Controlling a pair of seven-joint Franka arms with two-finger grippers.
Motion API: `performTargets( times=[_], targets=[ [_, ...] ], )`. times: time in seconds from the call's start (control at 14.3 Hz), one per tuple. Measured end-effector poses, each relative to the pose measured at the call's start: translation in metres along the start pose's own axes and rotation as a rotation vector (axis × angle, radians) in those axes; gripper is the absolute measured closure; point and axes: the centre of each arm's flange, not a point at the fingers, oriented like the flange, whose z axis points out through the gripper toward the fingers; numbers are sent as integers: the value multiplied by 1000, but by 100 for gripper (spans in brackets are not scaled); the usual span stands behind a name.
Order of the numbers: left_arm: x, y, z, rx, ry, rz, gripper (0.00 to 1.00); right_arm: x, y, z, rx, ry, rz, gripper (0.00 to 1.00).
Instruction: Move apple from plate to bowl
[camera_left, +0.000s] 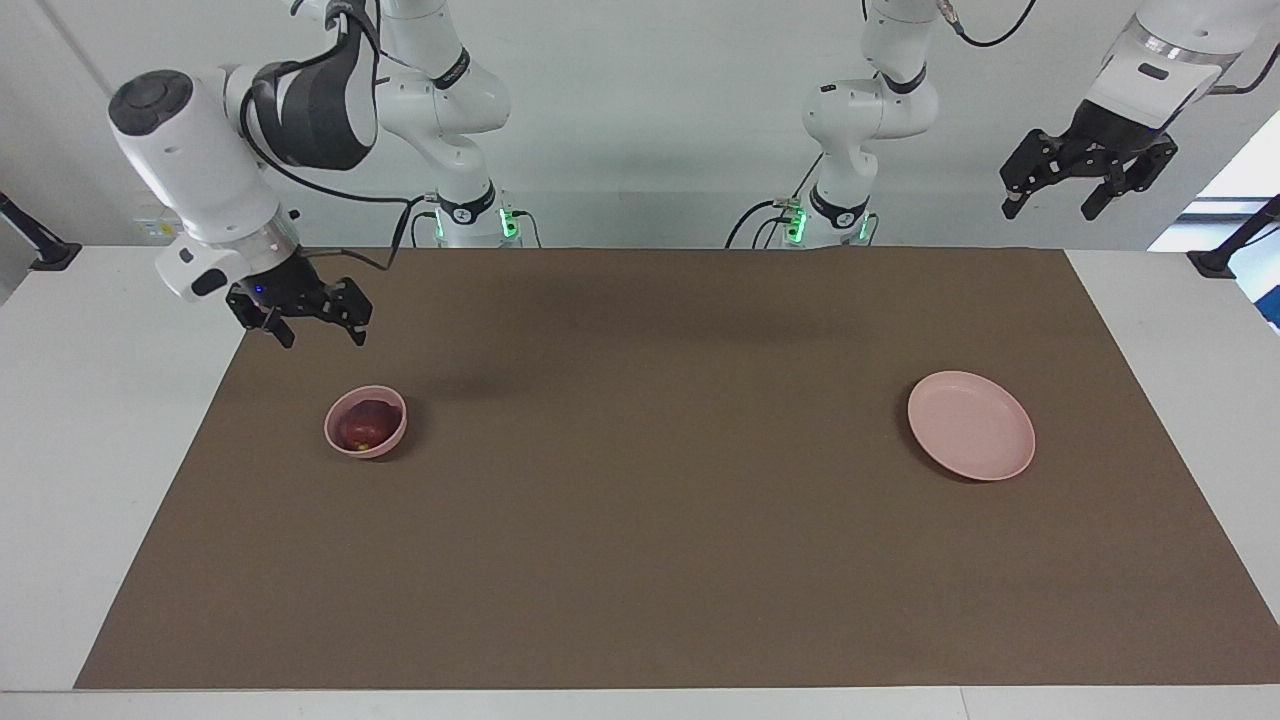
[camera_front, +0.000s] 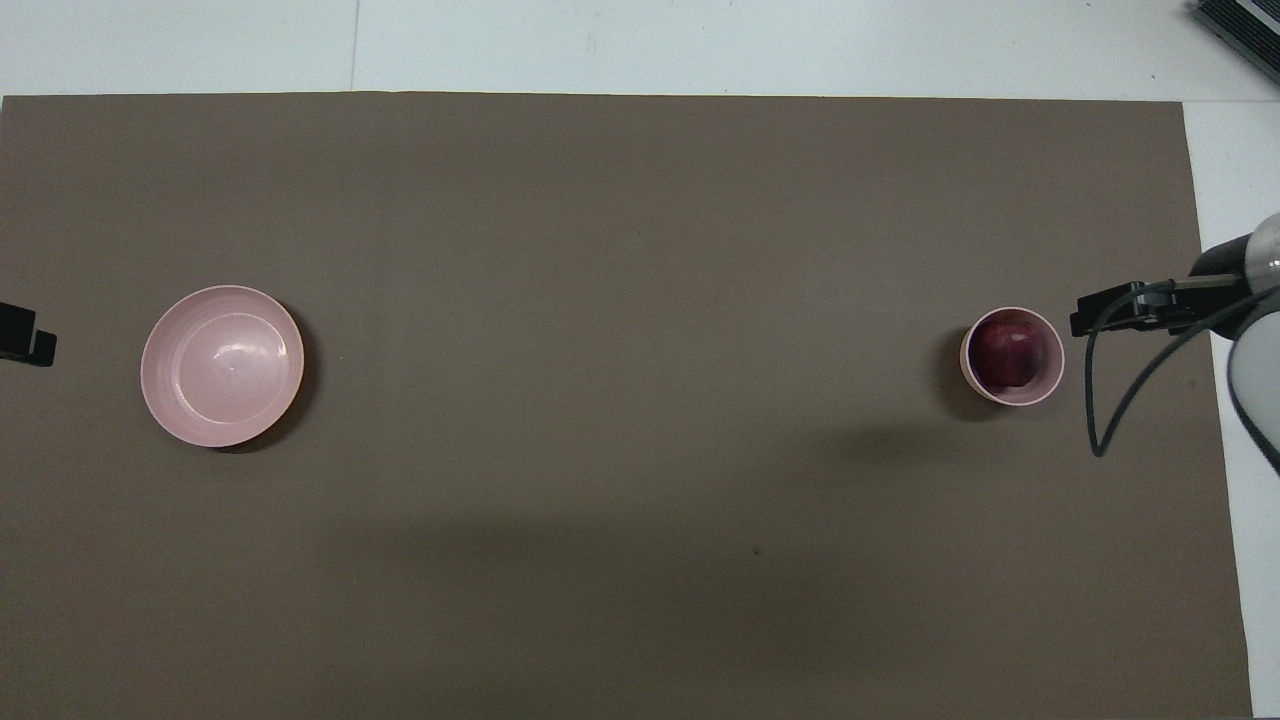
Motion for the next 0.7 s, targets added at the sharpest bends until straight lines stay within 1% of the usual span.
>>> performTargets(
  times=[0.07, 0.21, 0.49, 0.56, 0.7],
  targets=[
    [0, 0, 0, 0, 0, 0, 0, -7, 0, -15, 3, 2, 1, 0],
    [0, 0, 0, 0, 0, 0, 0, -18, 0, -38, 8, -15, 1, 0],
    [0, 0, 0, 0, 0, 0, 0, -30, -2, -82, 10, -30, -2, 0],
    [0, 0, 0, 0, 0, 0, 0, -34, -3, -95, 9, -27, -3, 0],
    [0, 0, 0, 0, 0, 0, 0, -45, -2, -121, -4, 0, -3, 0]
  ],
)
